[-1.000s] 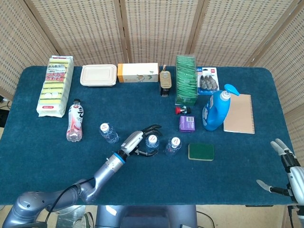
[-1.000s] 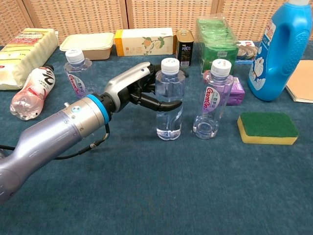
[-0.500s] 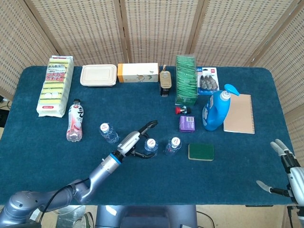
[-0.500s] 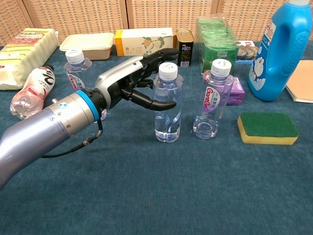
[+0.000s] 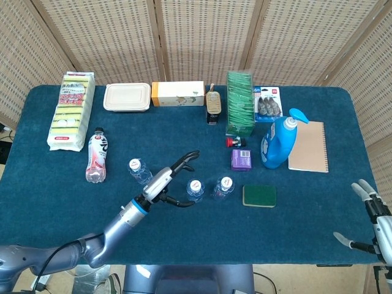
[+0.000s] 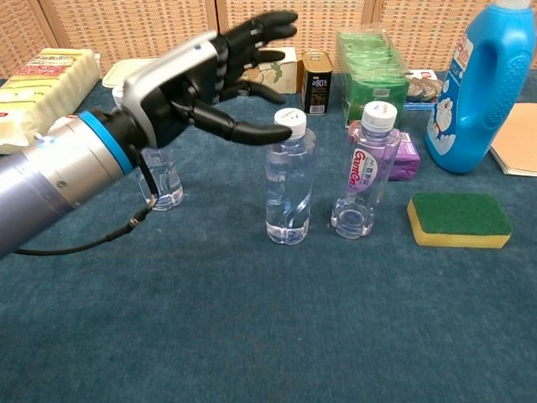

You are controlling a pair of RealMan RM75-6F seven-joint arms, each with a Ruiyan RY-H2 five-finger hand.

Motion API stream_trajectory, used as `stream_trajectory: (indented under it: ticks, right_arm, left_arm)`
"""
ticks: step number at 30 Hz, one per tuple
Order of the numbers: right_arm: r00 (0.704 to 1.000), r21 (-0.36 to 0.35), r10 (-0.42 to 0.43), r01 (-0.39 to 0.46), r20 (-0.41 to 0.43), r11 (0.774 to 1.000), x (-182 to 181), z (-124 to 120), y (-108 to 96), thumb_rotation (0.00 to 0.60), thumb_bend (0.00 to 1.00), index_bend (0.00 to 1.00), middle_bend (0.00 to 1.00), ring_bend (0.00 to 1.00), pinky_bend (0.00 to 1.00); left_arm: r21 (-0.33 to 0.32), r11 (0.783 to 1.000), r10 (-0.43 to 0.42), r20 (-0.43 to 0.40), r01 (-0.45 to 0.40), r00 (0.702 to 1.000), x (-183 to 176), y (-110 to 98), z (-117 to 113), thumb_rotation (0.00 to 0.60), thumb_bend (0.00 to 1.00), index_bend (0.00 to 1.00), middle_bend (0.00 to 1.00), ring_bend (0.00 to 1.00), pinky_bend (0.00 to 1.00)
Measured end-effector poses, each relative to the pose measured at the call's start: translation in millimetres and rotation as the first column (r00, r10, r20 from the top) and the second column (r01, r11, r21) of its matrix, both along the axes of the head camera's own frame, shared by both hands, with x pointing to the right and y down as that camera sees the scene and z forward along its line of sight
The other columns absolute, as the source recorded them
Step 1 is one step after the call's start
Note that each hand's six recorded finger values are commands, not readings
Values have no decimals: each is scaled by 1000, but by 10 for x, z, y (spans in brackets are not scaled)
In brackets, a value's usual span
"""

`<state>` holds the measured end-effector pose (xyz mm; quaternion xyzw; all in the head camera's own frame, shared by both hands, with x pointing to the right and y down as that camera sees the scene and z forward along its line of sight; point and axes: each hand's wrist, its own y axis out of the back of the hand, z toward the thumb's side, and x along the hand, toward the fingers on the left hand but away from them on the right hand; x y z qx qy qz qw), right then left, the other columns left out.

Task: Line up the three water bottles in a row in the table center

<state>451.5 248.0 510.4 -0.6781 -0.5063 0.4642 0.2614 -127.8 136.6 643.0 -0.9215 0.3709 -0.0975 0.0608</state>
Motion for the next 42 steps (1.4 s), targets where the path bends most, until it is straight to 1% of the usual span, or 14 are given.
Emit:
stream_trajectory:
  ticks: [4,7,8,11,15,17,19,22,25,29,31,35,38,42]
  right_arm:
    - [998,8,3,-3,-58,1000,28,-2,0,600,0,123,0,0,73]
    - [999,9,12,-11,-52,1000,24,-13,4,600,0,126,0,0,73]
    - [999,9,12,-11,-50,1000,21,-17,7,600,0,126,0,0,72]
    - [999,7,6,-6,-43,1000,6,-21,12,600,0,128,0,0,72]
    - [1000,4,-3,3,-30,1000,-22,-36,22,600,0,132,0,0,72]
    - [1000,4,-4,4,-30,1000,-26,-37,23,600,0,132,0,0,72]
    - [1000,3,-9,9,-26,1000,-43,-37,26,600,0,132,0,0,72]
    - [1000,-7,-23,23,-14,1000,-93,-27,42,600,0,132,0,0,72]
    - [1000,-10,-29,29,-9,1000,-120,-28,47,600,0,133,0,0,73]
    - [999,-13,-39,39,-2,999,-153,-24,54,600,0,132,0,0,72]
    - [999,-16,-42,42,0,999,-163,-23,60,600,0,133,0,0,72]
    - [999,-19,-46,46,1,999,-172,-20,66,600,0,132,0,0,72]
    - [999,-21,-45,45,1,999,-170,-15,64,600,0,133,0,0,73]
    - [999,-24,-42,42,4,999,-159,-12,58,600,0,132,0,0,72]
  left_arm:
    - [53,999,11,-11,-11,1000,-94,-54,-335,600,153,0,0,0,167]
    - [110,994,8,3,-9,1000,-238,-134,-653,600,153,0,0,0,152]
    - [134,991,4,15,-5,1000,-312,-172,-783,600,154,0,0,0,147]
    - [195,981,-22,65,9,998,-548,-290,-1042,600,153,0,0,0,138]
    - [256,966,-82,160,39,984,-973,-453,-1258,600,132,0,0,0,117]
    - [271,961,-119,199,62,973,-1189,-511,-1323,600,108,0,0,0,97]
    - [263,961,-142,216,83,966,-1321,-536,-1325,600,84,0,0,0,79]
    - [224,967,-171,239,117,956,-1535,-564,-1218,600,57,0,0,0,65]
    - [191,970,-199,272,150,942,-1794,-586,-1057,600,46,0,0,0,63]
    - [142,972,-224,302,188,927,-2056,-578,-756,600,44,0,0,0,63]
    - [111,973,-225,304,200,926,-2105,-538,-589,600,45,0,0,0,63]
    - [22,976,-213,293,216,932,-2111,-372,-177,600,46,0,0,0,63]
    - [-32,975,-204,269,221,941,-2065,-251,50,600,45,0,0,0,63]
    - [-75,970,-208,240,231,948,-1987,-141,260,600,45,0,0,0,63]
